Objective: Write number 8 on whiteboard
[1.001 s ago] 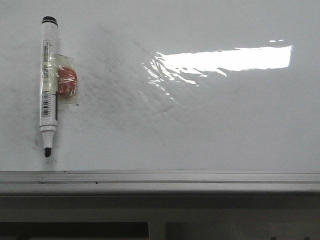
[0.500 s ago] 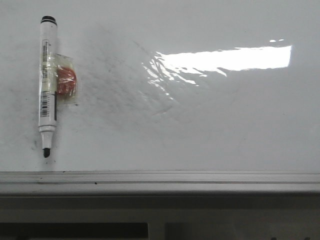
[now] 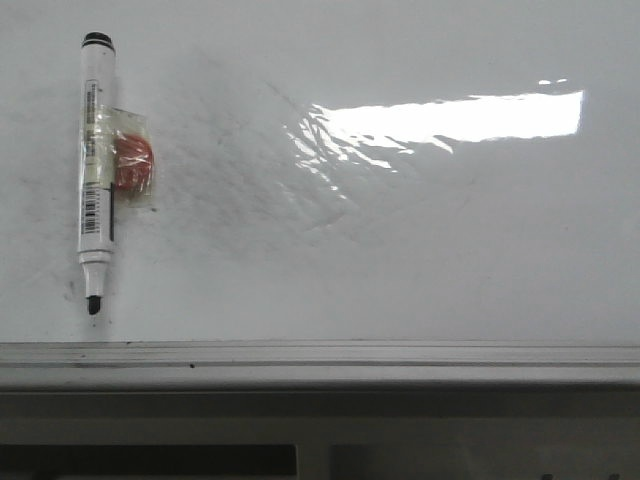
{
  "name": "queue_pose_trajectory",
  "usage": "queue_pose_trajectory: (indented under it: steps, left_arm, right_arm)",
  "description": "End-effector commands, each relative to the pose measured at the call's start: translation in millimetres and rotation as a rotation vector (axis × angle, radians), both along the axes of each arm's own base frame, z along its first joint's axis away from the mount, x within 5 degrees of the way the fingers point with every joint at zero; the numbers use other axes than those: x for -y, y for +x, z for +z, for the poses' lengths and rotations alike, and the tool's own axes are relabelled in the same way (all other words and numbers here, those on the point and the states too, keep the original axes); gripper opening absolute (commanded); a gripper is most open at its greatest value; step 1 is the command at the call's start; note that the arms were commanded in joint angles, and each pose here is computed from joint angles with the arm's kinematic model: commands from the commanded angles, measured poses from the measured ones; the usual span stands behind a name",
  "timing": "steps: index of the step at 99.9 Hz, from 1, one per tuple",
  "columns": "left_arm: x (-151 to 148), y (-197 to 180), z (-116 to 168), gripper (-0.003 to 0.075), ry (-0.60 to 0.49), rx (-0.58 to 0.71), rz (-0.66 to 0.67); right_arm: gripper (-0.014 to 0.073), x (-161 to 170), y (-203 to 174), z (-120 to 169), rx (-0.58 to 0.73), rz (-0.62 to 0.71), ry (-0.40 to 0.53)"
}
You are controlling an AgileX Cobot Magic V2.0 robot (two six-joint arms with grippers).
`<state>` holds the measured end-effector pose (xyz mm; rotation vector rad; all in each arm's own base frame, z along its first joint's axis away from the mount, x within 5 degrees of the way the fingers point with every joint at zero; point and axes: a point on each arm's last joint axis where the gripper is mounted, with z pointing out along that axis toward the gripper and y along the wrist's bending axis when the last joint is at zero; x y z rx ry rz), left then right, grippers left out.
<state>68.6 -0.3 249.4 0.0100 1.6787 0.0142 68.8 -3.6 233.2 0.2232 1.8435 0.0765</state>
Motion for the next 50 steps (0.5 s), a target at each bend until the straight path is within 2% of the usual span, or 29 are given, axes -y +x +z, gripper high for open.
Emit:
queue_pose_trajectory:
  steps: [1, 14, 21, 35, 50]
  left_arm:
    - [-0.3, 4.3, 16.4, 0.0068, -0.03, 0.074, 0.004]
    - [-1.3, 10.2, 19.5, 0.0288, -0.085, 0.109, 0.015]
    - [-2.3, 13.6, 22.2, 0.036, -0.104, 0.137, 0.025]
    - [-3.4, 20.4, 23.7, 0.0379, -0.129, 0.152, 0.035]
    - [3.6, 26.8, 20.2, 0.0379, -0.128, 0.109, -0.037]
  right_arm:
    - [-0.0064, 1.3, 3.2, 18.7, 0.104, -0.011, -0.009]
    - [-0.0064, 1.3, 3.2, 18.7, 0.104, -0.011, -0.009]
    - [-0.0064, 1.3, 3.2, 18.7, 0.104, -0.011, -0.009]
    - [-0.0064, 1.3, 3.2, 18.1, 0.102, -0.011, -0.009]
    - [-0.0064, 1.3, 3.2, 18.1, 0.102, -0.011, -0.009]
